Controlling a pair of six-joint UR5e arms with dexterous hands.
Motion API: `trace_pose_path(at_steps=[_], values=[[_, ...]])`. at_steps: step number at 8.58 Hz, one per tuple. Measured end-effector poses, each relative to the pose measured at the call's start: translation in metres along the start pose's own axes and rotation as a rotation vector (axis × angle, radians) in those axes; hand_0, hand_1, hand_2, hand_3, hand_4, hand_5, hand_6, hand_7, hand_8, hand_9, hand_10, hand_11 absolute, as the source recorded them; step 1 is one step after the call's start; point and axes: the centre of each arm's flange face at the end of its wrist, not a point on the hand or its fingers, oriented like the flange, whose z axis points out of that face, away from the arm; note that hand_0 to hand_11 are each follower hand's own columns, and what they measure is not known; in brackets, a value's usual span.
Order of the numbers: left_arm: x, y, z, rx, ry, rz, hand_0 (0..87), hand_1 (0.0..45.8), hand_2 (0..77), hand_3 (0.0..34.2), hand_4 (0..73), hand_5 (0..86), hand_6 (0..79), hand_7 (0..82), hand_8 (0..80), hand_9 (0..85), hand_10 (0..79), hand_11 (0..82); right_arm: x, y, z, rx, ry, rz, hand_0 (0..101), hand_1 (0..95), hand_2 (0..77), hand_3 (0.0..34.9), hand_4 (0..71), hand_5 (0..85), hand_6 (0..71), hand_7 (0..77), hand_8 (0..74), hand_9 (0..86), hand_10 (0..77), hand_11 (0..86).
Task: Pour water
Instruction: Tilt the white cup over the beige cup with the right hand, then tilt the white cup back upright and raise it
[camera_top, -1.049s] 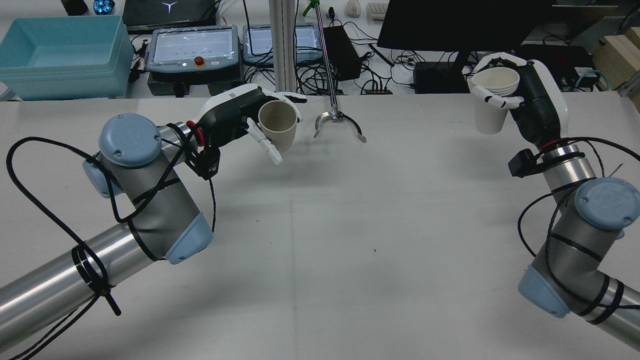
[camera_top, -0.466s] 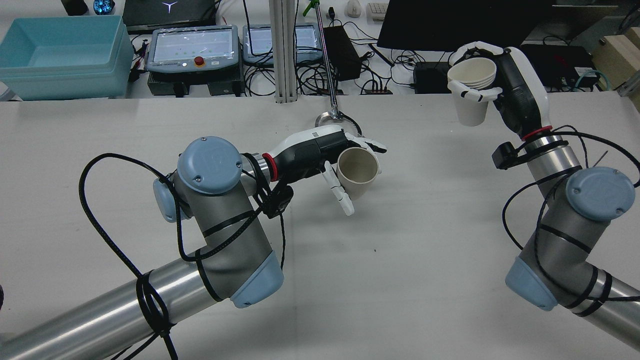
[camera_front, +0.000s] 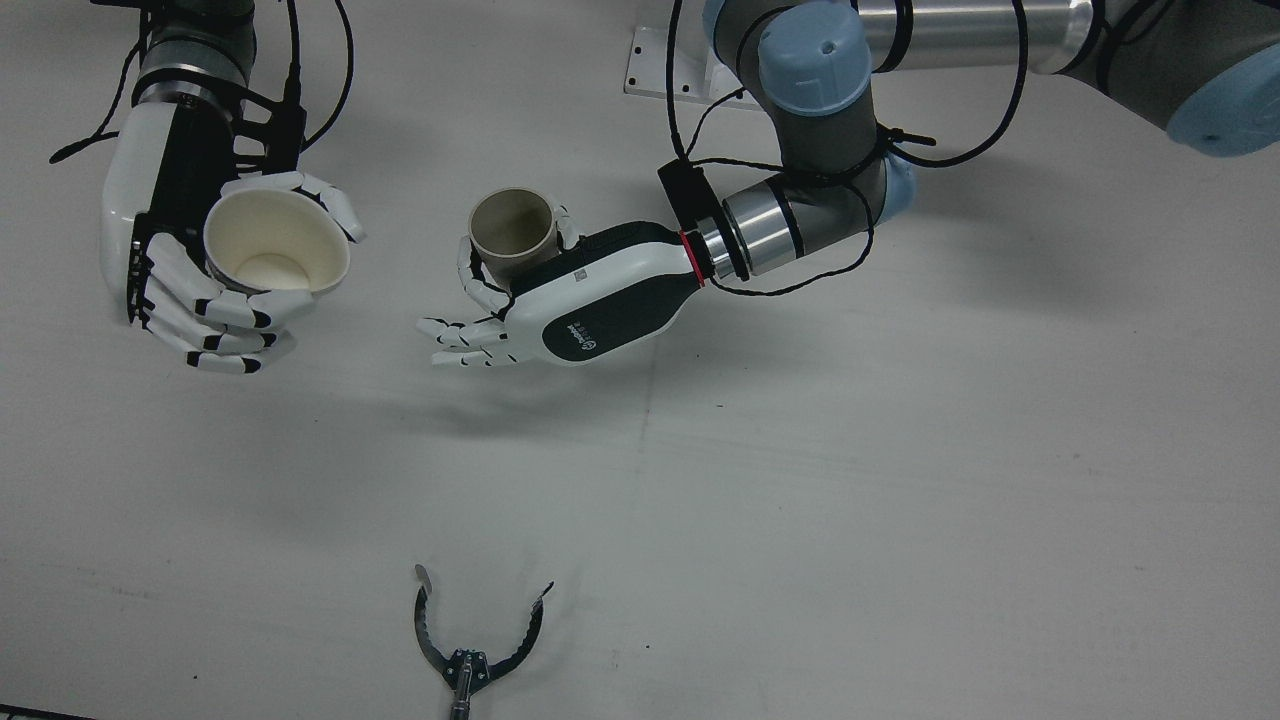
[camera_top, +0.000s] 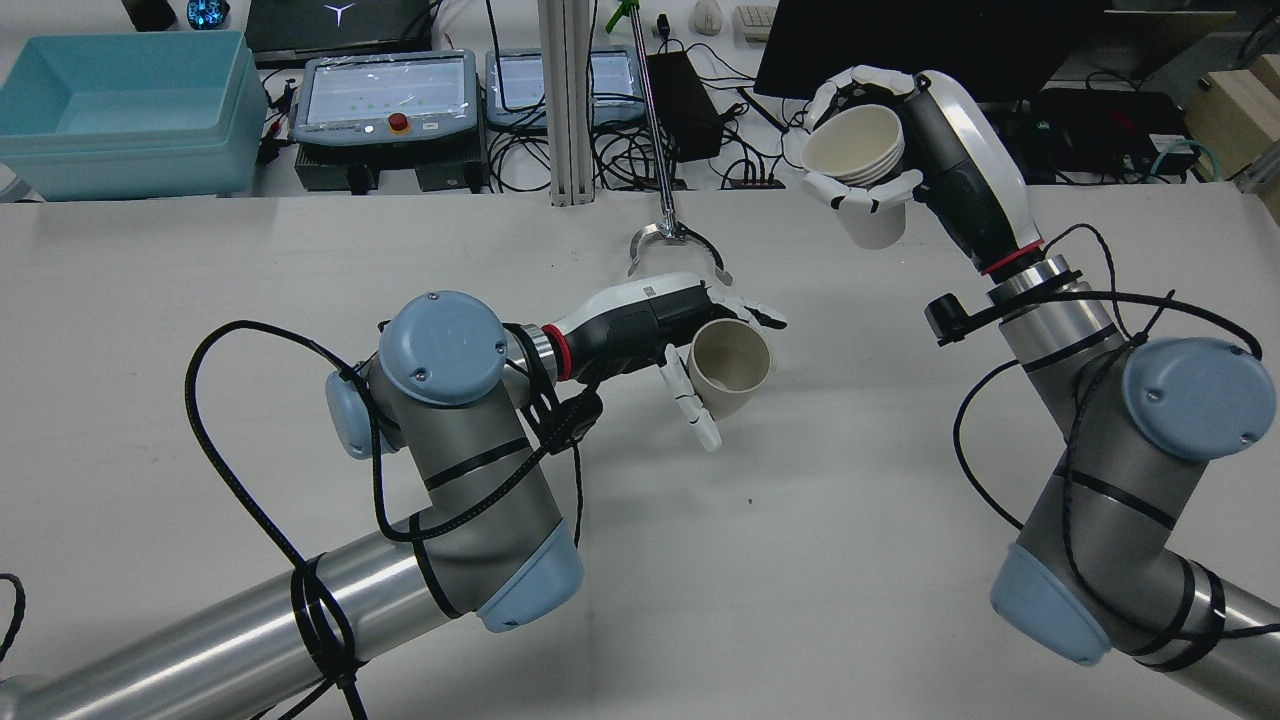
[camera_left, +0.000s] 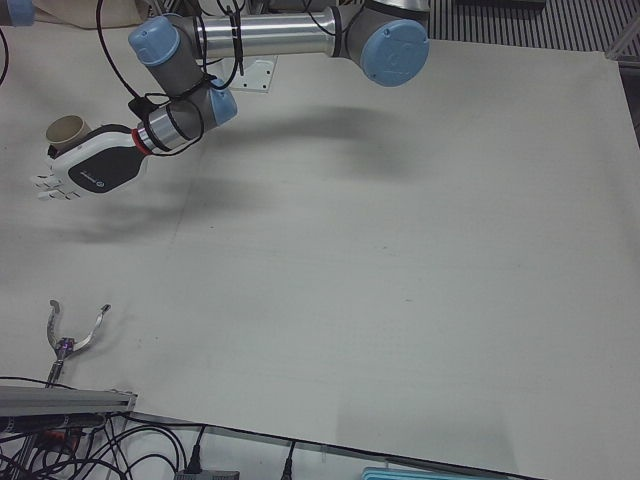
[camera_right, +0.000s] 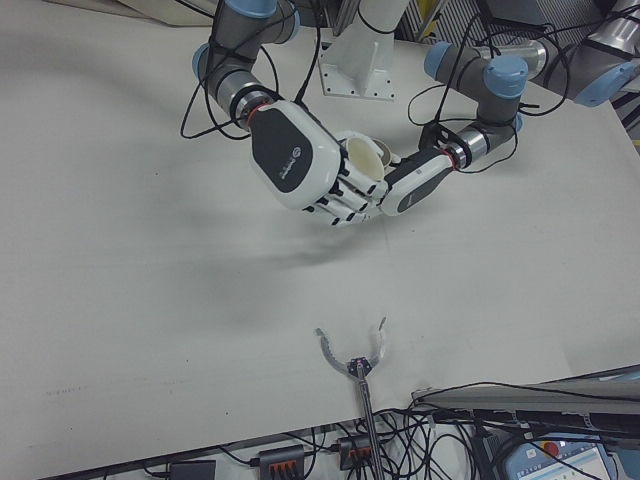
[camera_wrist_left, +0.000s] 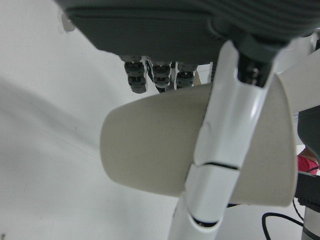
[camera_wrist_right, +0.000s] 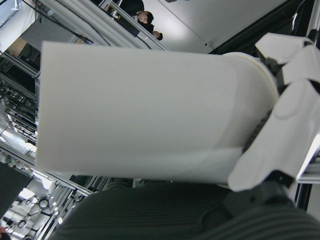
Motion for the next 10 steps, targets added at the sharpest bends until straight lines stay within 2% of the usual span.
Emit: trace_pose_path(at_steps=[1, 3, 4, 5, 6, 7, 8, 9, 10], values=[[0.000, -0.003, 0.000, 0.004, -0.001, 0.002, 80.1, 24.5, 3.8, 0.0, 61.1, 28.4, 14.7, 19.1, 7.1, 9.3, 7.6, 13.6, -0.013, 0.020, -0.001, -0.050, 0.002, -0.038, 52, 7.6, 38.2, 0.0, 24.0, 44.2, 55.6, 57.8, 42.0, 49.6, 48.0, 70.4], [0.002, -0.004, 0.000, 0.005, 0.002, 0.002, 80.2, 24.0, 6.5, 0.0, 61.1, 28.4, 14.7, 19.1, 7.1, 9.3, 7.6, 13.6, -0.035, 0.041, -0.009, -0.090, 0.034, -0.132, 52, 7.6, 38.2, 0.0, 24.0, 45.8, 56.2, 57.8, 42.0, 48.5, 48.5, 70.4], [0.003, -0.003, 0.000, 0.003, 0.003, 0.002, 80.3, 24.5, 5.5, 0.0, 61.1, 28.4, 14.7, 19.1, 7.1, 8.2, 7.6, 13.6, -0.035, 0.050, -0.012, -0.111, 0.051, -0.183, 52, 7.6, 38.2, 0.0, 21.3, 46.9, 56.2, 57.8, 39.8, 45.8, 48.0, 70.9], [0.003, -0.002, 0.000, 0.002, 0.004, 0.002, 80.3, 24.5, 5.5, 0.0, 61.1, 28.4, 14.7, 19.1, 6.0, 7.6, 7.6, 13.6, -0.031, 0.064, -0.016, -0.142, 0.067, -0.228, 55, 7.1, 38.2, 0.0, 25.1, 46.9, 56.2, 57.8, 37.1, 42.5, 47.5, 70.4], [0.004, -0.001, 0.001, 0.000, 0.006, 0.002, 80.3, 24.5, 4.9, 0.0, 61.1, 28.4, 14.7, 19.1, 6.0, 7.6, 7.6, 13.6, -0.031, 0.079, -0.021, -0.170, 0.077, -0.263, 57, 7.1, 38.2, 0.0, 25.1, 46.9, 56.2, 57.8, 37.1, 42.5, 47.5, 70.4], [0.006, -0.001, 0.001, 0.000, 0.008, 0.003, 80.3, 24.0, 5.5, 0.0, 61.1, 28.4, 14.7, 19.1, 6.0, 8.2, 7.6, 13.6, -0.038, 0.096, -0.030, -0.193, 0.090, -0.309, 57, 7.1, 38.2, 0.0, 25.6, 50.2, 56.2, 57.8, 33.8, 38.7, 46.9, 70.4], [0.008, -0.002, 0.001, 0.001, 0.009, 0.004, 80.4, 24.0, 6.0, 0.0, 61.1, 28.4, 14.7, 19.1, 6.0, 7.6, 7.6, 13.6, -0.049, 0.107, -0.039, -0.203, 0.111, -0.356, 57, 7.1, 38.2, 0.0, 25.6, 50.2, 56.2, 57.8, 30.5, 34.4, 45.3, 30.0], [0.008, -0.004, 0.000, 0.004, 0.009, 0.005, 80.3, 24.0, 7.1, 0.0, 61.1, 28.4, 14.7, 19.1, 6.0, 7.6, 7.6, 13.6, -0.056, 0.110, -0.047, -0.202, 0.139, -0.396, 57, 7.1, 38.2, 0.0, 25.6, 50.2, 56.2, 57.8, 30.5, 34.4, 45.3, 30.0], [0.009, -0.005, 0.000, 0.006, 0.010, 0.006, 80.3, 24.0, 7.1, 0.0, 61.1, 28.4, 14.7, 19.1, 6.0, 8.2, 7.6, 13.6, -0.056, 0.109, -0.053, -0.198, 0.167, -0.423, 57, 7.1, 38.2, 0.0, 25.6, 50.7, 57.3, 58.4, 28.9, 30.0, 44.7, 41.5]])
